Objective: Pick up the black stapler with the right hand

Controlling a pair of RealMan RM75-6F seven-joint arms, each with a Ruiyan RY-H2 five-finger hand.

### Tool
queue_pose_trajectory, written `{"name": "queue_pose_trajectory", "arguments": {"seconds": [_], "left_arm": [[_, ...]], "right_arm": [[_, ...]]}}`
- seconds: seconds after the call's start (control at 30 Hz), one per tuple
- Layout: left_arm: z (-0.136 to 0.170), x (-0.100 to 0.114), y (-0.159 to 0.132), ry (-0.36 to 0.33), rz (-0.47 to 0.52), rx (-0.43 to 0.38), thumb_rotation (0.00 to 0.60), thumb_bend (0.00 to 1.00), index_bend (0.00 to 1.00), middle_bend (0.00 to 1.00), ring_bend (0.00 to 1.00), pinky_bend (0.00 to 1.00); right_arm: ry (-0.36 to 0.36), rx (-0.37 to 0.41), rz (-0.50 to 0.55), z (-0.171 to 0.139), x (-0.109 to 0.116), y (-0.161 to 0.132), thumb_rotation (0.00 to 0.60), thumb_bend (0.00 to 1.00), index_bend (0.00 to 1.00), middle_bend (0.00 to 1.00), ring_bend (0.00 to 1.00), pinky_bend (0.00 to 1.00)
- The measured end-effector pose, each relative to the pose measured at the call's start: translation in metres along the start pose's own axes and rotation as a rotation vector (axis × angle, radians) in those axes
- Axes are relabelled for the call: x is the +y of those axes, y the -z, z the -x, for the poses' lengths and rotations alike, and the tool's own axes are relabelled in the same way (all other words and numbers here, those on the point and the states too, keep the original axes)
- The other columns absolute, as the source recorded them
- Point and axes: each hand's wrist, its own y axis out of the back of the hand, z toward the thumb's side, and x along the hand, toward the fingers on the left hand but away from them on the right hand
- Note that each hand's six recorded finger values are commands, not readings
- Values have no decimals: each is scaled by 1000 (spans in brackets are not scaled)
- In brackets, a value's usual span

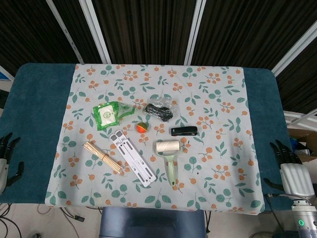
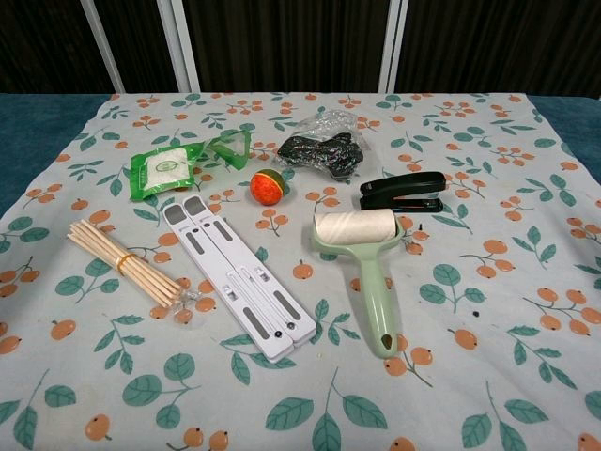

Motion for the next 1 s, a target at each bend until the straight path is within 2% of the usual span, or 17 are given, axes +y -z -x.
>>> {"name": "queue_pose_trajectory", "arguments": {"seconds": [0.27, 0.43, 0.57, 0.7, 0.8, 1.0], "left_arm": [[-4, -8, -6, 35, -20, -26, 600, 470, 110, 0, 0, 8], [-4, -10, -8, 43, -17, -29, 600, 469, 110, 0, 0, 8], [-5, -8, -6, 38, -7, -21, 600, 470, 110, 0, 0, 8], [-5, -5, -3, 33, 12, -5, 600, 469, 109, 0, 0, 8], [-5, -5, -2, 34, 15, -5, 600, 469, 109, 0, 0, 8], [-5, -3, -4, 22, 16, -28, 600, 470, 107, 0, 0, 8]], "right_arm": [[-54, 23, -30, 10, -11, -2, 600, 129, 0, 0, 109, 212], [-71, 42, -65, 36, -7, -6, 600, 129, 0, 0, 108, 212], [-125, 62, -68, 59, -9, -14, 600, 187, 0, 28, 108, 212], [-194, 98, -53, 92, -12, -32, 600, 194, 0, 50, 106, 212], [-216, 117, -51, 118, -11, -48, 600, 195, 0, 90, 106, 212], [-250, 137, -22, 156, -14, -84, 600, 195, 33, 109, 106, 212]]}}
